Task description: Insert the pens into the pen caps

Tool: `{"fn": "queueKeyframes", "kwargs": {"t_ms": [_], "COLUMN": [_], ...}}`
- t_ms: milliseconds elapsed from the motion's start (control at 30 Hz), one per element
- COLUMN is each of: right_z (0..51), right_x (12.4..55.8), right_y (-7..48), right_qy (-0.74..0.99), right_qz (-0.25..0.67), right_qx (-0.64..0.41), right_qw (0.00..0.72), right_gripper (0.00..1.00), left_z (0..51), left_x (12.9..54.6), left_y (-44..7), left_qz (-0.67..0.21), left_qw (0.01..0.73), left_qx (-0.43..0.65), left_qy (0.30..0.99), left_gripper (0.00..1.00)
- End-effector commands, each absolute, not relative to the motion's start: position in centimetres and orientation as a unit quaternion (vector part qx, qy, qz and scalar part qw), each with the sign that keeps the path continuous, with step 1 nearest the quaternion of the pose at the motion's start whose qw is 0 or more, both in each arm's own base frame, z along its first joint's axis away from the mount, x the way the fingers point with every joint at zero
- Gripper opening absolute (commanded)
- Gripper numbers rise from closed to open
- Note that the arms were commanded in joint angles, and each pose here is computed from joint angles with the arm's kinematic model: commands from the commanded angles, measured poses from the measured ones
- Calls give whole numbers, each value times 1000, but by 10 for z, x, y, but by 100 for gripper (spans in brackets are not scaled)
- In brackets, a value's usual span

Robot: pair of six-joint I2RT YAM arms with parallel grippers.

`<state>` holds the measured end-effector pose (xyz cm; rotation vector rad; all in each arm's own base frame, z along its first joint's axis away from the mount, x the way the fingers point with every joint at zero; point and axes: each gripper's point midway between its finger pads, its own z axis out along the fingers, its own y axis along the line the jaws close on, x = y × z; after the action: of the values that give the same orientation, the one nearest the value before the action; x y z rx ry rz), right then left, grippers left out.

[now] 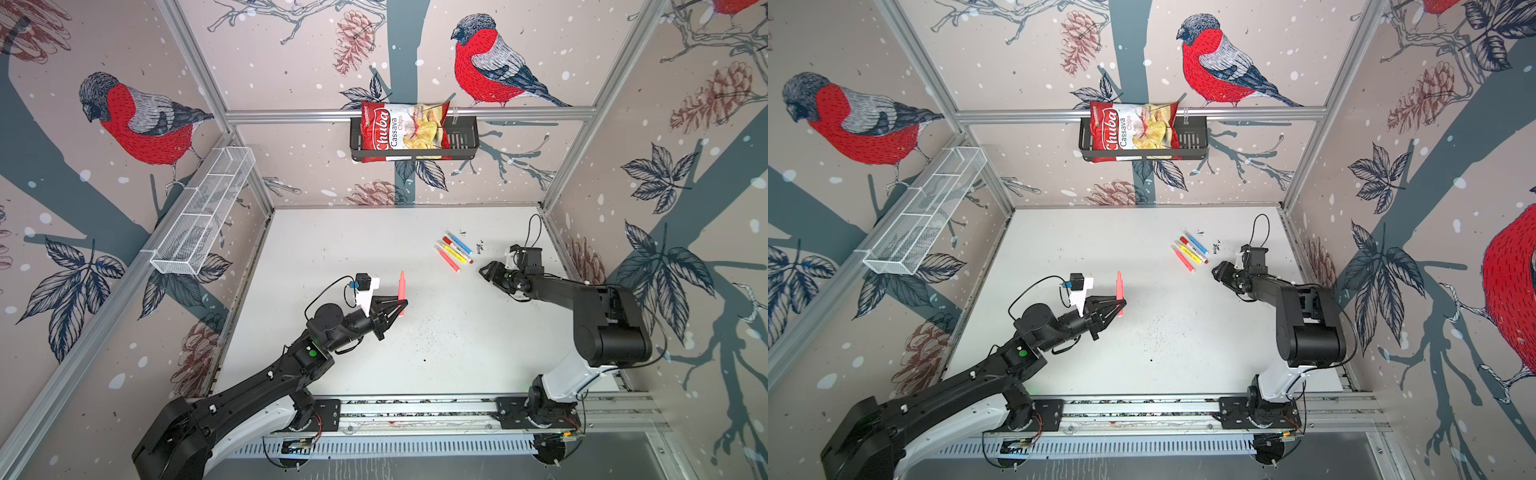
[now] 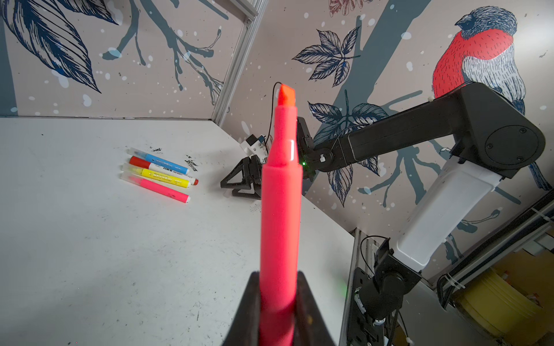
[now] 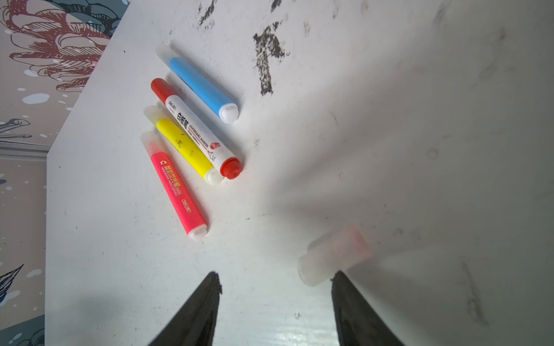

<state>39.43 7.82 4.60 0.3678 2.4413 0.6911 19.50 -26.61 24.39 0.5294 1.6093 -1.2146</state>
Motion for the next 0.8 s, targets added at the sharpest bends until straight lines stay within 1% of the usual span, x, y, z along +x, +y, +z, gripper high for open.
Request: {"fn": "queueKeyframes", "kwargs": {"t_ms": [0,233,467,567,767], "right_z": [55,68,67,58,38], "right_x": [400,416,448,451,438], "right_y": [71,64,66,68,76], "right_qy": [909,909,922,929,938], "right_qz": [244,228,218,218,216], "right_qx": [146,142,115,106,90], "right_qw": [305,320,300,282,256], "right_gripper": [61,61,61,60,59], "left_z": [247,250,251,251,249], "left_x": [194,194,194,194,193], "left_y": [-264,-260,-260,-257,-255], "left_qz": [-501,-497,-497,-494,-492], "left_qw": [514,521,520,524,526], "left_qx": [220,216,217,213,212], "left_qy": [661,659,660,661,661], "left_gripper": [0,0,0,0,0]}}
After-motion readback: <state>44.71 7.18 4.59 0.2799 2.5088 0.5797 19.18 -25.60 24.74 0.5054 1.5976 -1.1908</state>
